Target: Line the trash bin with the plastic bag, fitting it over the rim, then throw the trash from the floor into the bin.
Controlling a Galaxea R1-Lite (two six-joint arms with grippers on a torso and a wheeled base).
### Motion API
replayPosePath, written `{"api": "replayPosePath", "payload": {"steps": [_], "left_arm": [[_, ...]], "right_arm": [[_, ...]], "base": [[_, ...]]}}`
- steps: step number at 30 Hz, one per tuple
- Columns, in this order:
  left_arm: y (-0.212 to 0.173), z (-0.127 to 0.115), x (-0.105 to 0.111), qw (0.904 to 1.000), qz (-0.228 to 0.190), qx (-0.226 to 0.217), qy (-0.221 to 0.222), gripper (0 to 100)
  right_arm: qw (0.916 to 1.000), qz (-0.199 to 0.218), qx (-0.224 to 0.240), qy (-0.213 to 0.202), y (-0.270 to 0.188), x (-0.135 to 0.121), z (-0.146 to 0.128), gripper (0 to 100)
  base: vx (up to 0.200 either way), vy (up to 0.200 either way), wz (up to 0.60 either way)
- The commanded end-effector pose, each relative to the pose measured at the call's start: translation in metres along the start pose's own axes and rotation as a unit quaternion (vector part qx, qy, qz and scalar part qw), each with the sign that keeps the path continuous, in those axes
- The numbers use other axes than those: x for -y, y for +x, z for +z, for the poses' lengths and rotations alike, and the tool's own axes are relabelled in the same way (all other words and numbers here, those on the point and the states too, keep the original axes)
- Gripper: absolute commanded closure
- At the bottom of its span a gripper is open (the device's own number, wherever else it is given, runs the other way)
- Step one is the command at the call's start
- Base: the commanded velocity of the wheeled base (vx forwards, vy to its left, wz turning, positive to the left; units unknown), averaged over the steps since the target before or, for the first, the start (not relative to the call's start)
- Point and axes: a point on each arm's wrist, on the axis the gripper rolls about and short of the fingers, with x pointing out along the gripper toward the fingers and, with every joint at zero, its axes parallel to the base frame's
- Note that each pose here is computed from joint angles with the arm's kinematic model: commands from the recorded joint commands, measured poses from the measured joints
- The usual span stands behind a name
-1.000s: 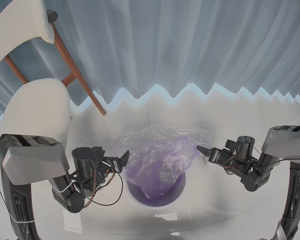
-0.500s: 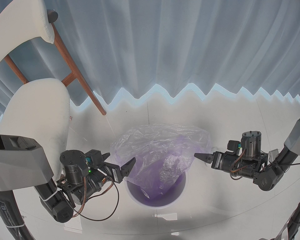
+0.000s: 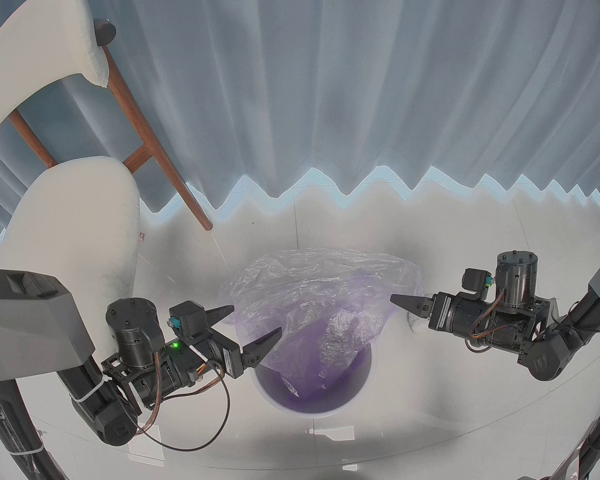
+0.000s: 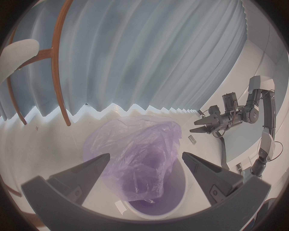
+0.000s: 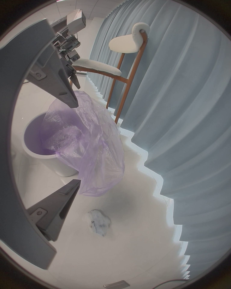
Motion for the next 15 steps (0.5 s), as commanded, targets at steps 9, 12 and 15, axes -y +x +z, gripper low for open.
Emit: {"api": "replayPosePath", "payload": {"steps": [9,12,15], "left_arm": [[0.029,-0.022,-0.016,0.9997,0.013,-0.020,-0.006,0],[0.031,-0.024,-0.018,0.9996,0.016,-0.022,-0.007,0],[0.027,-0.026,-0.014,0.9995,0.010,-0.030,-0.008,100]], "right_arm": [[0.9997,0.019,0.011,-0.011,-0.010,-0.013,0.002,0],[0.9996,0.023,0.011,-0.012,-0.010,-0.015,0.002,0],[0.9995,0.024,0.013,-0.013,-0.012,-0.016,0.003,0]], "base": [[0.000,0.000,0.00],[0.000,0.000,0.00],[0.000,0.000,0.00]]}}
